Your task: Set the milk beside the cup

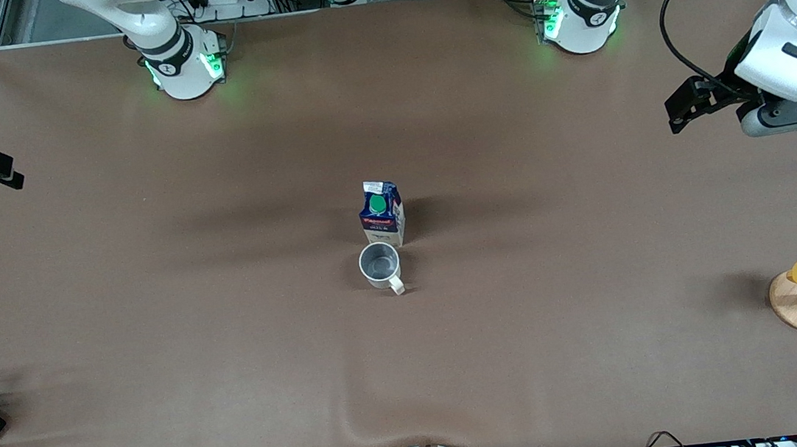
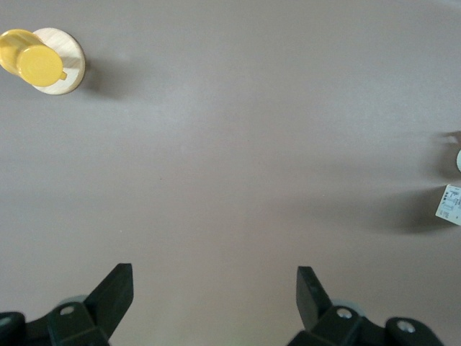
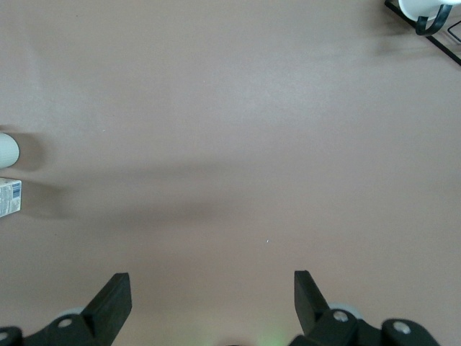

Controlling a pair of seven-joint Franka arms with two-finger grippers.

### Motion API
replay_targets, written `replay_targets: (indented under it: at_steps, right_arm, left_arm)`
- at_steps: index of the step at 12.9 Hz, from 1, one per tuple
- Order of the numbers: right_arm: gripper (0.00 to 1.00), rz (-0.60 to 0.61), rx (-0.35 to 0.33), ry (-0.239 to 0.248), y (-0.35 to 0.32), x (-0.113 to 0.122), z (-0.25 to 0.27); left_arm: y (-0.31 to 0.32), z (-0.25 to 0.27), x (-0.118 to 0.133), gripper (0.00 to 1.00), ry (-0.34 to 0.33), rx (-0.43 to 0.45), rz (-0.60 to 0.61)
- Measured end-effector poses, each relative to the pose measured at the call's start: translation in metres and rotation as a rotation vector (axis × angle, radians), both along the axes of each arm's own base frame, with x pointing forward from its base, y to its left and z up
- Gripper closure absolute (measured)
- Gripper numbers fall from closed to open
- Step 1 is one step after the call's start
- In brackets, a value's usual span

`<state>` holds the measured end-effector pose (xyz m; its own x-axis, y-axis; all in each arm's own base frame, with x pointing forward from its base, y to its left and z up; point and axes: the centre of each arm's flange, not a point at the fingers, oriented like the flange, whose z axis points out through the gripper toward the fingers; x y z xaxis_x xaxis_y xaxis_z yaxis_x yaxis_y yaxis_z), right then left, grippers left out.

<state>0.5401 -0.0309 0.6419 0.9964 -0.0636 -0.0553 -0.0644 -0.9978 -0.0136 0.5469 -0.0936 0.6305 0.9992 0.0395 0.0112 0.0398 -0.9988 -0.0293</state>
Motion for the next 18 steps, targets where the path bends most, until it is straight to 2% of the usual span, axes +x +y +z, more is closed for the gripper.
replay_targets:
  at_steps: [7, 18]
  right_arm:
    - [0.00, -0.003, 0.000, 0.000, 0.001, 0.000, 0.000]
    - [0.00, -0.005, -0.002, -0.007, 0.001, 0.000, 0.003]
  left_arm:
    - [0.023, 0.016, -0.017, 0.00, -0.005, 0.006, -0.016]
    - [0.021, 0.011, -0.015, 0.00, 0.005, 0.006, -0.028]
